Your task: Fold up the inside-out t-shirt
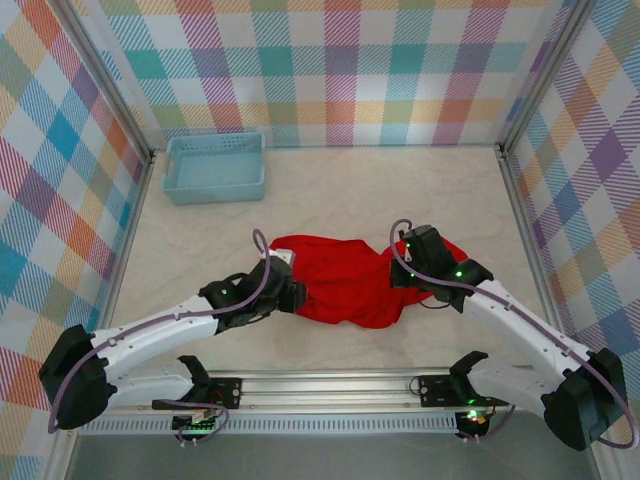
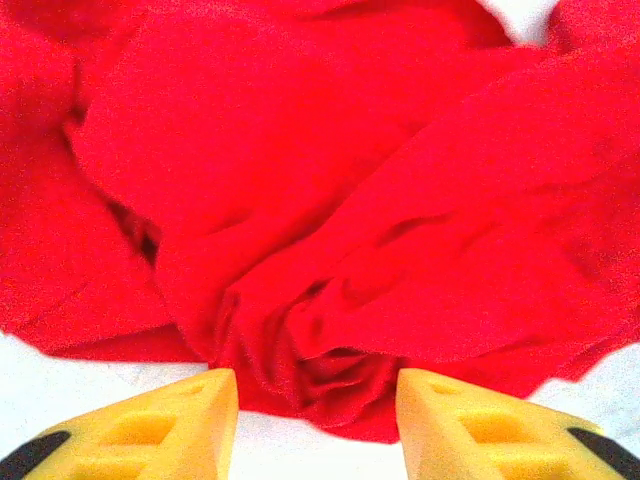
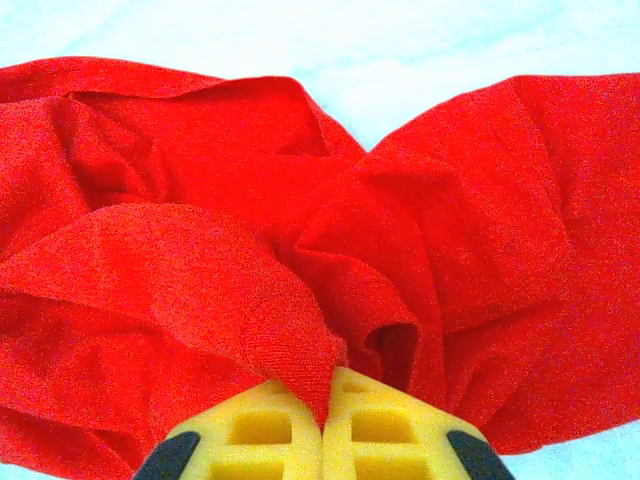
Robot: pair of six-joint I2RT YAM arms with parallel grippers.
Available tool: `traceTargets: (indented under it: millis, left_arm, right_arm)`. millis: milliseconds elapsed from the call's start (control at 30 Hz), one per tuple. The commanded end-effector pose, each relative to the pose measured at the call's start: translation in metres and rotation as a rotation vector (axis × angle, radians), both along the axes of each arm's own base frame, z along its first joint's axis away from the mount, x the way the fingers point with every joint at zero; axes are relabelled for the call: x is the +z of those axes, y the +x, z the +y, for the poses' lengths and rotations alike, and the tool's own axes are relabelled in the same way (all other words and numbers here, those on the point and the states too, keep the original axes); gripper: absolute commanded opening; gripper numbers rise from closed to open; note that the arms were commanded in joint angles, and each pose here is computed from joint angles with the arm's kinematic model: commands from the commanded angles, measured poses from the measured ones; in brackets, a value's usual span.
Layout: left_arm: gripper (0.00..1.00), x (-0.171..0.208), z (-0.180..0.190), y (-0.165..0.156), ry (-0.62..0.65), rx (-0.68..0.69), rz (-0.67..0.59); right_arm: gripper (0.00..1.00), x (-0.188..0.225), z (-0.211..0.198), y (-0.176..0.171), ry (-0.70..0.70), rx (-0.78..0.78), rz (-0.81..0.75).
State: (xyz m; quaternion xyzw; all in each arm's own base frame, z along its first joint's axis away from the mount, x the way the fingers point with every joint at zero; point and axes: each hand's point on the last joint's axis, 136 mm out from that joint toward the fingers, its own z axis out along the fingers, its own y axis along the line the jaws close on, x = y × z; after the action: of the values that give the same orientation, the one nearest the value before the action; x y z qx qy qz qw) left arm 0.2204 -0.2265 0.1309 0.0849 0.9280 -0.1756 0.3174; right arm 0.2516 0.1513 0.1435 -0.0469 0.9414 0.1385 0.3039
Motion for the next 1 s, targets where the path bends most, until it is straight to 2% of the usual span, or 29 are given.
traceTargets:
  millis: [0, 300, 767, 967]
  left_arm:
    - [0.42, -0.004, 0.017, -0.006, 0.134, 0.076, 0.02]
    - [0.3, -0.039, -0.006, -0.008, 0.172, 0.04, 0.111]
    - [0.31, -0.054, -0.021, -0.001, 0.214, 0.009, 0.129]
    - [0.18, -0.055, -0.023, -0.003, 0.211, -0.001, 0.134]
  right_arm:
    - [0.0, 0.004, 0.001, 0.0, -0.012, 0.018, -0.022]
    - [0.0, 0.006, -0.005, -0.001, -0.03, 0.006, -0.039]
    - [0.0, 0.0, -0.007, -0.005, -0.026, 0.007, -0.031]
    - [0.0, -0.002, -0.008, -0.003, -0.038, -0.002, -0.032]
